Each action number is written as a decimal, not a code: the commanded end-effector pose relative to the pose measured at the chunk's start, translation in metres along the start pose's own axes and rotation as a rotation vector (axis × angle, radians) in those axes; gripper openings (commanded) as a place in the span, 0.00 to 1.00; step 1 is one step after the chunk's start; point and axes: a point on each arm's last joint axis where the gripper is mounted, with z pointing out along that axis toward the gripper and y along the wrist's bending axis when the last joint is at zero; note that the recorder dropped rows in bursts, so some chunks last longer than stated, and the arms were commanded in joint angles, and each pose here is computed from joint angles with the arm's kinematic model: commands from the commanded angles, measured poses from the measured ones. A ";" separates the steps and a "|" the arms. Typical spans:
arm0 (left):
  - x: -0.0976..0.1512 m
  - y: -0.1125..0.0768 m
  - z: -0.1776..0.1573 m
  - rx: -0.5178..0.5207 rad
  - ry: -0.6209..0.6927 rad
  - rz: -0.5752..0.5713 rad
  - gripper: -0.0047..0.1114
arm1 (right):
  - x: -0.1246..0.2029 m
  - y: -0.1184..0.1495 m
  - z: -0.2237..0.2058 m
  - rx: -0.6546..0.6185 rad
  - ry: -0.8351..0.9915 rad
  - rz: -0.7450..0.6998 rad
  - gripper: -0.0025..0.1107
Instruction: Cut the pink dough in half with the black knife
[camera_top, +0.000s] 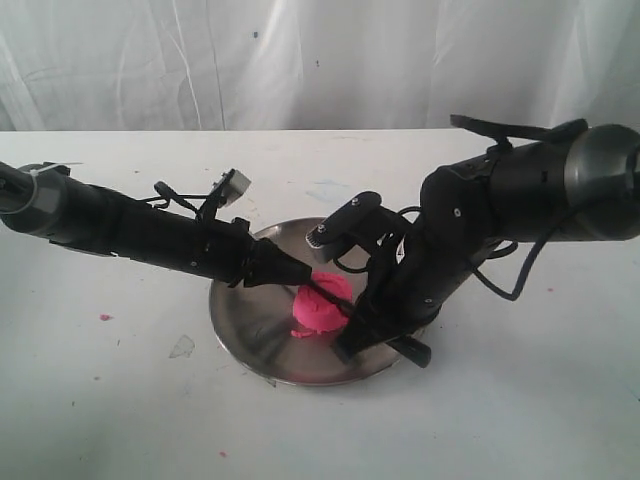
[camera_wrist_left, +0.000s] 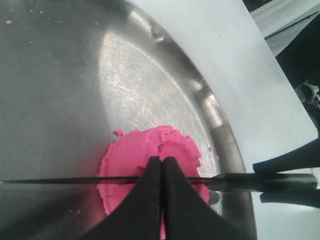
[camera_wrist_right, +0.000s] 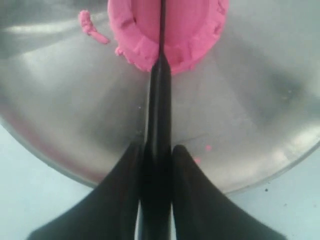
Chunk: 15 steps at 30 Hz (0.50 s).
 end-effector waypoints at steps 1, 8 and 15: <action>0.012 0.016 0.003 -0.090 0.053 -0.021 0.04 | -0.004 -0.003 -0.012 0.018 -0.050 -0.006 0.02; 0.013 0.017 0.002 -0.099 0.057 -0.017 0.04 | -0.005 -0.003 -0.012 0.020 -0.057 -0.006 0.02; -0.019 0.012 -0.030 -0.050 -0.039 0.024 0.04 | -0.005 -0.003 -0.012 0.020 -0.057 -0.006 0.02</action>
